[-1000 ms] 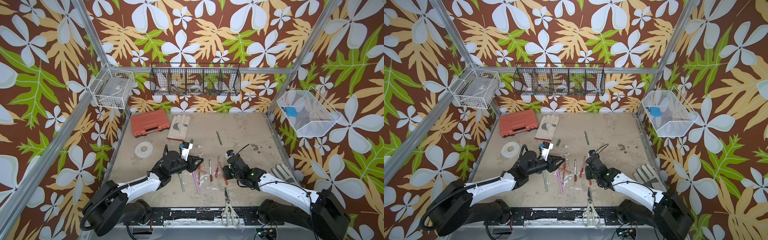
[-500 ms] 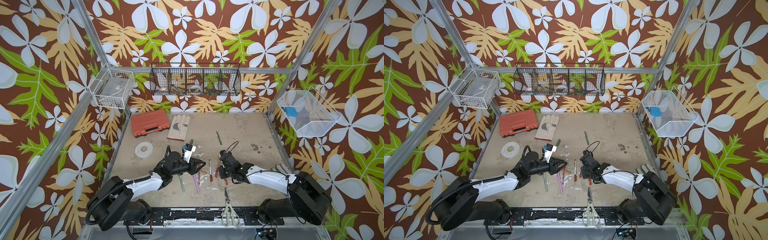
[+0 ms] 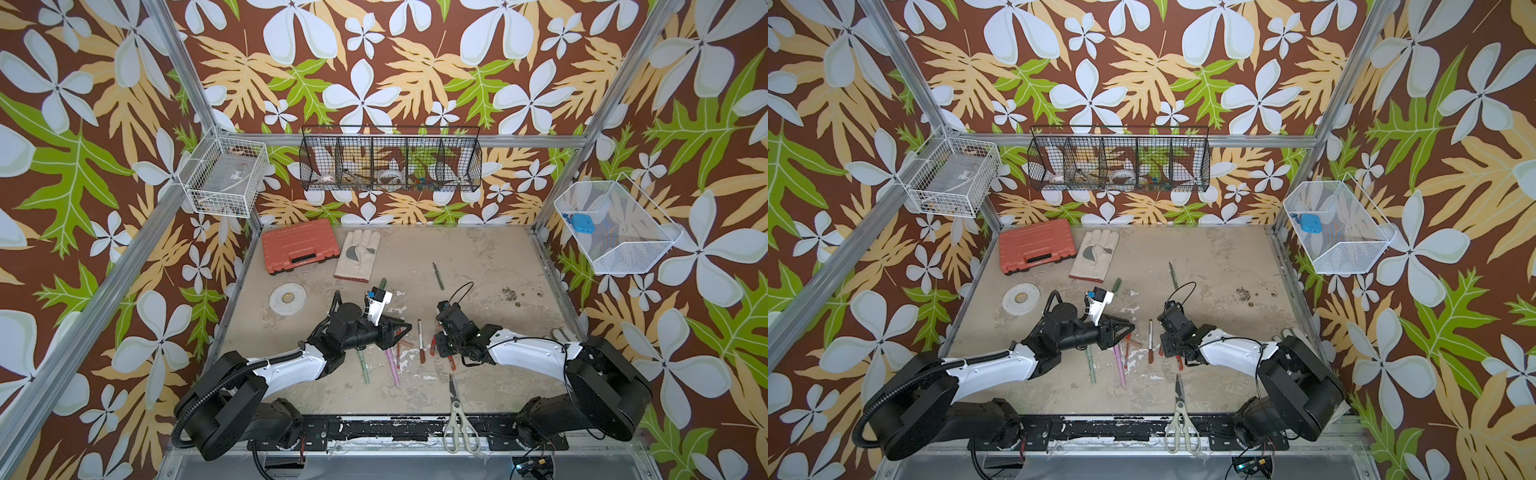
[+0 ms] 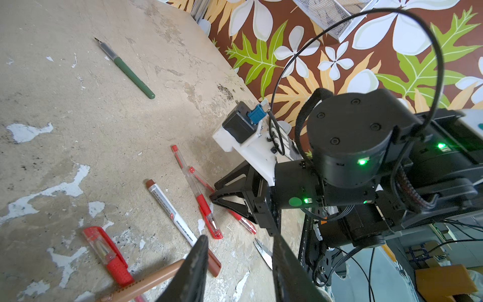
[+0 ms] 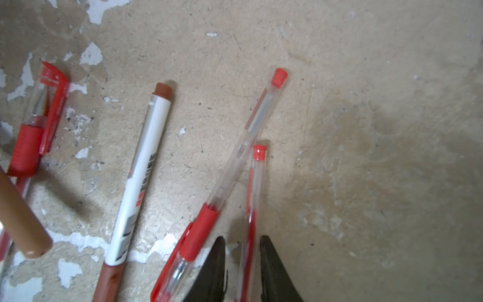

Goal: Remove pen caps from pens
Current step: Pick up the pen from the center of the table.

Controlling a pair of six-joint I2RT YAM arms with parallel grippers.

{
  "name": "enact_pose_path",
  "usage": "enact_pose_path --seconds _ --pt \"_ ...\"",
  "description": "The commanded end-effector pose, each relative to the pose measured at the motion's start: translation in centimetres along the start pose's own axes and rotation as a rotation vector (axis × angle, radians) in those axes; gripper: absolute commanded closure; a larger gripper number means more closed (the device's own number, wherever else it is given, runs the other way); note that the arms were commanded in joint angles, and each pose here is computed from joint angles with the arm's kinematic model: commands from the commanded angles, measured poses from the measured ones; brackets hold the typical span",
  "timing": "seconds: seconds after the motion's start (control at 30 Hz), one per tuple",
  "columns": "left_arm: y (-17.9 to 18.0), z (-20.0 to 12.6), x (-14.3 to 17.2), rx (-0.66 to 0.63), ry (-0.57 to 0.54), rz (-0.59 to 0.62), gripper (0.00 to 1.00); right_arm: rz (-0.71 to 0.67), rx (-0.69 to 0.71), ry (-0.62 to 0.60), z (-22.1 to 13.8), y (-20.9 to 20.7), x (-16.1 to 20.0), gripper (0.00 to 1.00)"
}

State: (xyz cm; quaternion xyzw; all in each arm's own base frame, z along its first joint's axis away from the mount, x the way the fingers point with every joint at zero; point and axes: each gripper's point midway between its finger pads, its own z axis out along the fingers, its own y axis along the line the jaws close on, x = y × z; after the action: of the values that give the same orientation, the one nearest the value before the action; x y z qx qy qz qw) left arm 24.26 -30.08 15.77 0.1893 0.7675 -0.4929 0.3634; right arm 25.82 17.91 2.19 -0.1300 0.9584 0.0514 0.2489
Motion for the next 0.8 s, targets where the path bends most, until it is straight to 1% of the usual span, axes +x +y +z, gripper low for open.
enact_pose_path --seconds 0.0,0.3,0.4,0.53,0.77 --pt "-0.4 0.0 -0.5 0.015 -0.015 0.018 0.58 -0.009 0.012 -0.01 0.1 -0.2 -0.2 0.75" --pt "-0.1 0.7 0.2 0.02 0.027 0.007 0.58 -0.012 0.018 0.009 0.7 -0.2 0.3 0.78" --pt "0.2 1.1 0.6 0.013 0.056 0.003 0.58 -0.015 0.016 0.013 0.7 -0.2 0.3 0.82" --pt "0.3 1.2 0.6 0.01 0.059 0.003 0.58 -0.017 0.027 0.003 0.4 -0.4 0.0 0.84" --pt "0.4 1.2 0.7 0.006 0.056 0.002 0.58 -0.015 0.035 -0.023 -0.4 -0.5 -0.7 0.94"
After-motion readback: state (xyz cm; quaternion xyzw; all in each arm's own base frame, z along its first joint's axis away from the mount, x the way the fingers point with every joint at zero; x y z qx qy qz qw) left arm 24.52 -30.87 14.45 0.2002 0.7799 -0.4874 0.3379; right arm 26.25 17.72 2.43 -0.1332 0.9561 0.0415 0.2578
